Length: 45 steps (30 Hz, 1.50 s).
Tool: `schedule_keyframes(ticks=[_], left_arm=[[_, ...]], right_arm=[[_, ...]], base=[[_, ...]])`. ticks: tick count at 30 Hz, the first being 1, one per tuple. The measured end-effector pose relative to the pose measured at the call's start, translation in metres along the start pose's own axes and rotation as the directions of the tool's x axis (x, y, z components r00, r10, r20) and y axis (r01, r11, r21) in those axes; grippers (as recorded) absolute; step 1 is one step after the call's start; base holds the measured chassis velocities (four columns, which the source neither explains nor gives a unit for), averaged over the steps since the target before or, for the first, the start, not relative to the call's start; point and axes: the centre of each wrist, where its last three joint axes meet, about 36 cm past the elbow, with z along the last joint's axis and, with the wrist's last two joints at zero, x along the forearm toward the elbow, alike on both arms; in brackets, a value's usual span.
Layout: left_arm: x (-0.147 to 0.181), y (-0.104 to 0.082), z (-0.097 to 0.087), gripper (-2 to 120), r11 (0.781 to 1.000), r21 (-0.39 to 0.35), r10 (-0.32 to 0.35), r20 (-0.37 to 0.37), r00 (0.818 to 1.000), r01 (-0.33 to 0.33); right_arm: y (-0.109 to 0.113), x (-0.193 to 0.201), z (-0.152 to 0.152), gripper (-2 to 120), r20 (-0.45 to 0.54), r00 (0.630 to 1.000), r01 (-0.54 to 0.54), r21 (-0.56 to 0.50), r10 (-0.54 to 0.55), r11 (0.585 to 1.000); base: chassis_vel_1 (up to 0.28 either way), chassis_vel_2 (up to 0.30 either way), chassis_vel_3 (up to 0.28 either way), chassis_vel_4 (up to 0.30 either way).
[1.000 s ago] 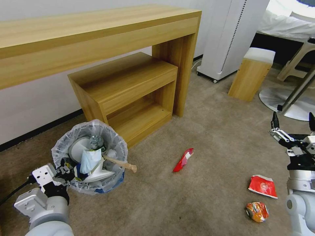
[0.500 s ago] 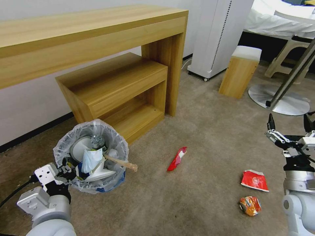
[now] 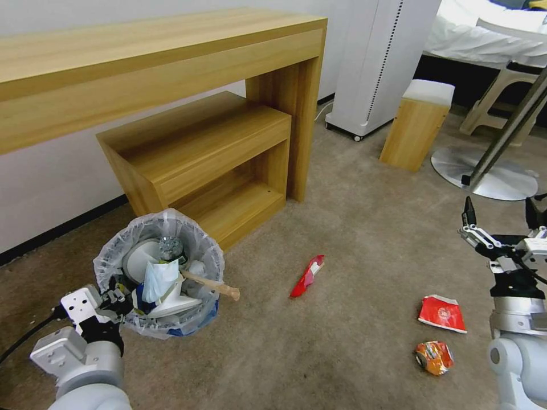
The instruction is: Pick up the trash bin and place the garbage on the floor into it.
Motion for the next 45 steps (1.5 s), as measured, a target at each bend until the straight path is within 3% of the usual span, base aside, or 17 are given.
schedule_keyframes(ticks=[23, 35, 45], left_arm=[[0.003, 0.002, 0.0, 1, 1.0, -0.001, -0.006, -0.002, 1.0, 0.006], [0.006, 0.0, 0.003, 1, 1.0, 0.0, -0.01, -0.008, 1.0, 0.01], [0.006, 0.0, 0.003, 1, 1.0, -0.002, -0.013, -0.008, 1.0, 0.013]], right_arm=[[-0.001, 0.002, 0.005, 100, 0.005, 1.0, 0.004, -0.002, -0.004, 1.0], [-0.003, 0.002, 0.008, 100, 0.024, 1.0, -0.003, 0.006, 0.003, 1.0], [0.007, 0.001, 0.01, 100, -0.02, 1.0, -0.021, 0.016, 0.022, 1.0]], base=[[-0.001, 0.001, 0.002, -0.002], [-0.15, 0.136, 0.13, -0.149], [-0.038, 0.037, 0.032, -0.031]])
